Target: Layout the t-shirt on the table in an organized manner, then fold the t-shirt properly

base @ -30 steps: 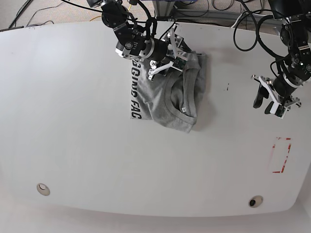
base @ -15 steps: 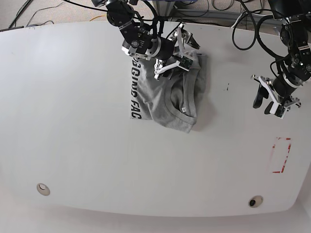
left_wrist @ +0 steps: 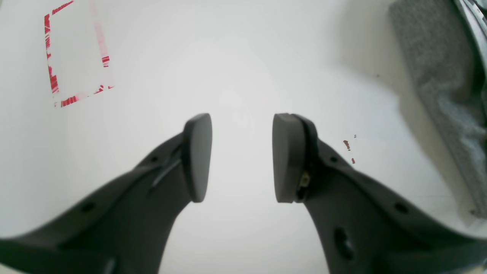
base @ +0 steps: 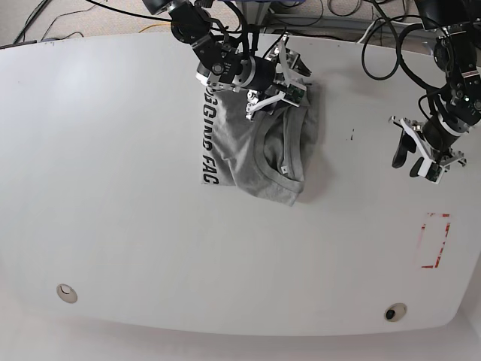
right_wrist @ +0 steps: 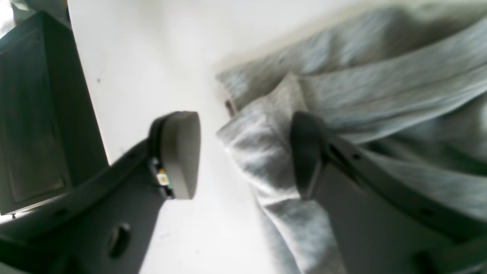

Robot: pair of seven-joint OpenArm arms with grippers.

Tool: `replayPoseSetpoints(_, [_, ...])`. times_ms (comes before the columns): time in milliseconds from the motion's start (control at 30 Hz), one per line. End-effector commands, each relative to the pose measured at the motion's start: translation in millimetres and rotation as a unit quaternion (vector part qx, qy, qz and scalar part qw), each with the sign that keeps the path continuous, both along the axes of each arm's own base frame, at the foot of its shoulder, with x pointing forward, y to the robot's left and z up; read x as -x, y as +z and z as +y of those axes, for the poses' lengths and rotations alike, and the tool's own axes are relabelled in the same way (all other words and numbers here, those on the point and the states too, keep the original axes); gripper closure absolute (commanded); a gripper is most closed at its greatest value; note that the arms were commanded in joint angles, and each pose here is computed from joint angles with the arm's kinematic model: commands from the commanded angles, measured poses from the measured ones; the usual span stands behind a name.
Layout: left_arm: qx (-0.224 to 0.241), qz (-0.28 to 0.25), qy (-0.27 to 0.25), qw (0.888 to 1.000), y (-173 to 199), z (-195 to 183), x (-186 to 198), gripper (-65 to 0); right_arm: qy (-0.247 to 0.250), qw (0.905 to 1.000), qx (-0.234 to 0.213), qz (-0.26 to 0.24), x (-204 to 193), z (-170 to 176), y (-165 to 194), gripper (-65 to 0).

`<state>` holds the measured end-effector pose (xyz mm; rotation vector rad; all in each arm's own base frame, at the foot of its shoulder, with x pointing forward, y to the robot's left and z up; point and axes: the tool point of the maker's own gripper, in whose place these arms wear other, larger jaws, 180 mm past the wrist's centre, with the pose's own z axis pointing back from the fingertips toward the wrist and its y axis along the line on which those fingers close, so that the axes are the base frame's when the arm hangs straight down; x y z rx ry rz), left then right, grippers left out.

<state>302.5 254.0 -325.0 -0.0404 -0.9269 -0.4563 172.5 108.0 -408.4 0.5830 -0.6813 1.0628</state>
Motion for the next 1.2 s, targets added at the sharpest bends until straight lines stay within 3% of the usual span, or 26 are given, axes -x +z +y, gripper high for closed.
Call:
replayPoseSetpoints(0, [0.001,-0.025,-0.004,1.000,15,1,-7,-23.6,-0.003,0.9995,-0.031,-0.008,-6,9,11,-31.2])
replayPoseSetpoints(400, [0.000,-0.019,0.002,1.000,11,6,-5,-23.6,-0.005,0.9994,-0.032,-0.006,-8,8,7,-29.5])
replayPoseSetpoints(700, [0.004,-0.013,0.021,1.000,6,18,-4,-23.6,-0.006,0.9994,-0.033,-0.008,-8,9,9,-2.4])
replayPoseSetpoints(1000, [0.004,-0.011,0.021,1.000,5,18,-3,-23.6,-0.005,0.9984,-0.047,-0.032,-12,13,30,-1.9])
replayPoseSetpoints(1167, [0.004,-0.010,0.021,1.000,4,18,-3,-23.6,-0.006,0.9979,-0.032,-0.055,-21,13,54,-1.9])
